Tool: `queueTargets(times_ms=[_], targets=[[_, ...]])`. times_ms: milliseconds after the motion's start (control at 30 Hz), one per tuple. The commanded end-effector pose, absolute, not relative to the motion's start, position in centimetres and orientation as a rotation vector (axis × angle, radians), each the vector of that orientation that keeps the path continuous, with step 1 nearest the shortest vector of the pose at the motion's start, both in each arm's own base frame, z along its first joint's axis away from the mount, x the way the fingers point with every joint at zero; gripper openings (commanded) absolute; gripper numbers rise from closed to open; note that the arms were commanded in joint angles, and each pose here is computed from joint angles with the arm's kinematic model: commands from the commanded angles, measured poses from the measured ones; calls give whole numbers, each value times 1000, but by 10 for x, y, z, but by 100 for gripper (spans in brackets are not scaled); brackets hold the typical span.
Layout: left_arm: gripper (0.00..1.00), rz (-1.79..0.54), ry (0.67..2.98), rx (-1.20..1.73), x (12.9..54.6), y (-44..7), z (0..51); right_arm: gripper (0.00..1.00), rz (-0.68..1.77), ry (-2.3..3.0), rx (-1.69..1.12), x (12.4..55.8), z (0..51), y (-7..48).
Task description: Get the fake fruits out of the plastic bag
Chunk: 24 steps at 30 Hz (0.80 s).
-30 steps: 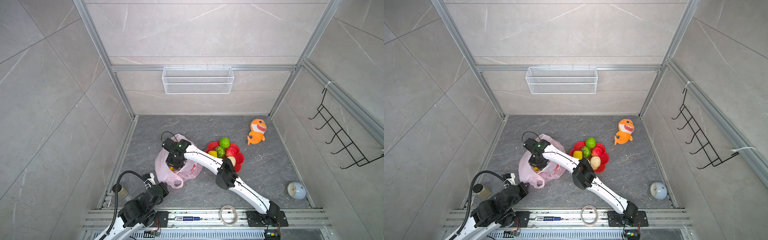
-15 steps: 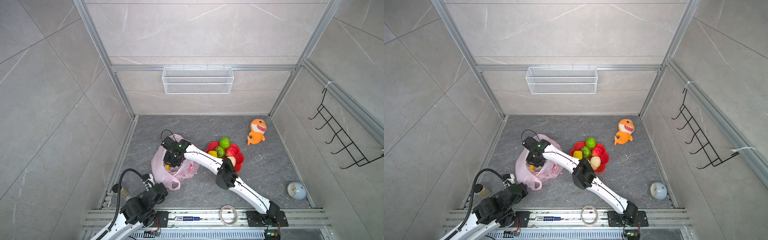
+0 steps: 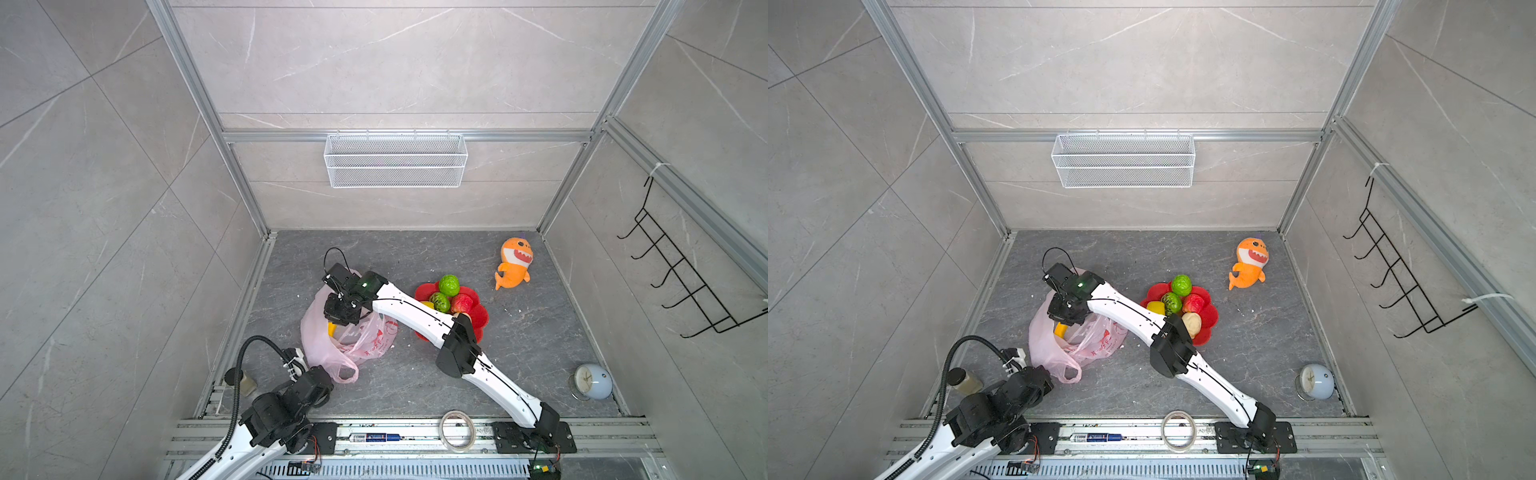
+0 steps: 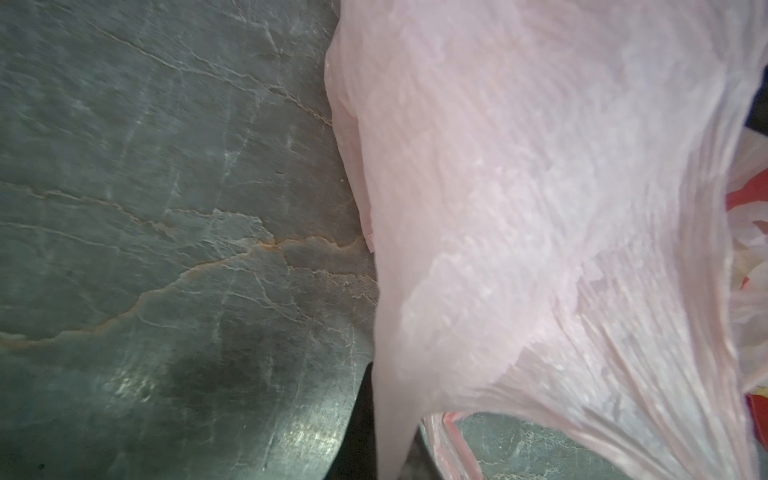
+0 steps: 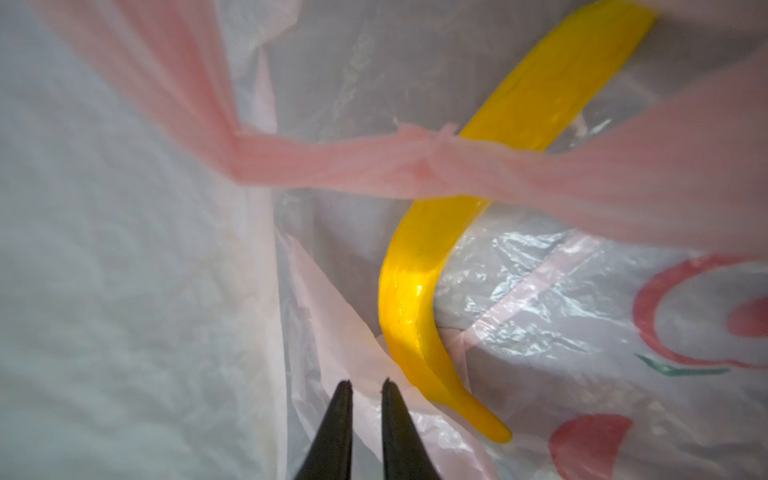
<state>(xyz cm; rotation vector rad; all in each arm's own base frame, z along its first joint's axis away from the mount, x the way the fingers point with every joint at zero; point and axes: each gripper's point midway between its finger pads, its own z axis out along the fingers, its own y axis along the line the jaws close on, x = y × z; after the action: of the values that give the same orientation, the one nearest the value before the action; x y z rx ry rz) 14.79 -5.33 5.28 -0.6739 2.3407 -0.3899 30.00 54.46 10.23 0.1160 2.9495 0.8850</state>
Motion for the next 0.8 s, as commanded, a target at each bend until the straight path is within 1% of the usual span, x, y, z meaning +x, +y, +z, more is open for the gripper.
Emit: queueTargets(times_ms=[0,167,267,333,400,600,767], targets=[[0,-357,2311,-701,149,-45,62,18,875,2923,67,301,123,536],[0,-394,2299,-710,150,-49,60,23,742,2923,88,307,99,526],[0,-446,2300,-691,152,-58,60,29,722,2922,114,311,85,528],[0,-471,2297,-671,155,-63,60,36,708,2923,137,314,78,529],[0,-514,2321,-637,153,-71,60,40,686,2911,154,317,75,528],[0,-546,2342,-608,150,-76,57,46,626,2922,235,323,57,521],[0,-585,2348,-582,149,-82,57,48,635,2935,249,323,43,525]])
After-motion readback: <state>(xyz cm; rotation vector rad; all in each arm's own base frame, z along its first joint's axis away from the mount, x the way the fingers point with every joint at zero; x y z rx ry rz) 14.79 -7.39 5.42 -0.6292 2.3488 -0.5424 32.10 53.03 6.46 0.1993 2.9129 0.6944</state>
